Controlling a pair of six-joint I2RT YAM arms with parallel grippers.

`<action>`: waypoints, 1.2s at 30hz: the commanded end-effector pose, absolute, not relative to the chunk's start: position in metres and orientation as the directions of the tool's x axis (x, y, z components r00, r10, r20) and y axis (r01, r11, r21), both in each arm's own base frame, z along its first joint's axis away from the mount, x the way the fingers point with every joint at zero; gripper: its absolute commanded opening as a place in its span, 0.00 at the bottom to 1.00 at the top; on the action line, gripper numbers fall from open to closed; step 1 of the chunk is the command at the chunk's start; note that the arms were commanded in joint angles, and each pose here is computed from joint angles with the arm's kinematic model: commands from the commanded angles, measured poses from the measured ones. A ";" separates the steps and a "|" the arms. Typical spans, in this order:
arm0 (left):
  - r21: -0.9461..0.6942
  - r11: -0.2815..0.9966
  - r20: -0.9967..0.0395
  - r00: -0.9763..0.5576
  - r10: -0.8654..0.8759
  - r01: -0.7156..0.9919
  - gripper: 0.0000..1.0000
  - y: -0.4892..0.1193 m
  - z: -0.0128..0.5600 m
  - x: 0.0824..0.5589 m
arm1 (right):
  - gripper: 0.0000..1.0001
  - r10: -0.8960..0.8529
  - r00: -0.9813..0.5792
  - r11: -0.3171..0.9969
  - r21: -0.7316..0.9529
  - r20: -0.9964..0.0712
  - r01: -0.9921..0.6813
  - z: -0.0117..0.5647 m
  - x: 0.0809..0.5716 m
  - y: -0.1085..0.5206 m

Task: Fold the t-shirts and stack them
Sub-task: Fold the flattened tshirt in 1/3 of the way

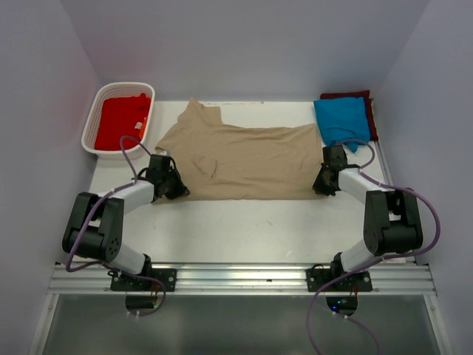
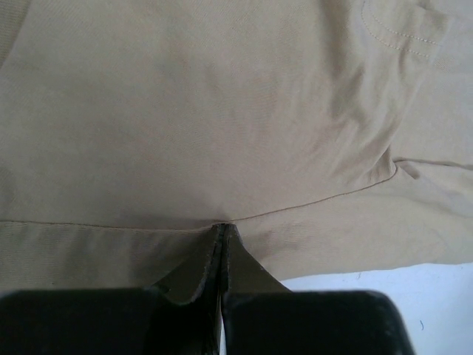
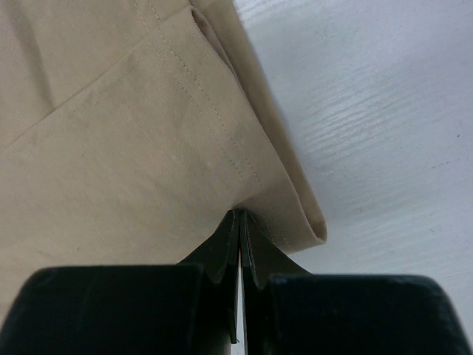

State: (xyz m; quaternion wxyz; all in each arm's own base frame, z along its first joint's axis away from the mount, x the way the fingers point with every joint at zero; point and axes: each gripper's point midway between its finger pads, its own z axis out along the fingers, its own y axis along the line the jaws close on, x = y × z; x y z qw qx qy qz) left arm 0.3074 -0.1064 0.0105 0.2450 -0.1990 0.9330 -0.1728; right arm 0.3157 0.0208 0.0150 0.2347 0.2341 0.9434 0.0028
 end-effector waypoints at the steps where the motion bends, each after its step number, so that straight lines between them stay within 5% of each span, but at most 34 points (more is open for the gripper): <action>1: -0.214 0.895 -0.043 -0.911 -0.410 -0.393 0.00 -0.088 -0.048 0.193 | 0.00 0.445 -0.842 0.889 0.037 -0.303 0.457 0.002 0.273 0.020; 28: -0.266 0.890 0.053 -0.927 -0.371 -0.371 0.01 -0.096 0.027 0.145 | 0.00 0.426 -0.898 0.888 -0.135 -0.112 0.439 0.001 0.178 0.040; 32: -0.353 0.886 -0.096 -0.930 -0.355 -0.302 0.07 -0.102 0.057 0.179 | 0.00 0.418 -0.885 0.899 -0.050 -0.204 0.436 0.022 0.197 0.046; 33: -0.399 0.880 -0.202 -0.912 -0.357 -0.256 0.09 -0.105 0.082 0.202 | 0.00 0.406 -0.877 0.905 -0.015 -0.258 0.424 0.037 0.205 0.047; 35: -0.436 0.879 -0.351 -0.863 -0.363 -0.193 0.28 -0.106 0.125 0.235 | 0.04 0.392 -0.846 0.911 0.029 -0.362 0.410 0.065 0.227 0.047; 36: -0.432 0.884 -0.423 -0.826 -0.373 -0.178 0.36 -0.101 0.143 0.248 | 0.17 0.372 -0.825 0.921 0.056 -0.424 0.387 0.083 0.235 0.046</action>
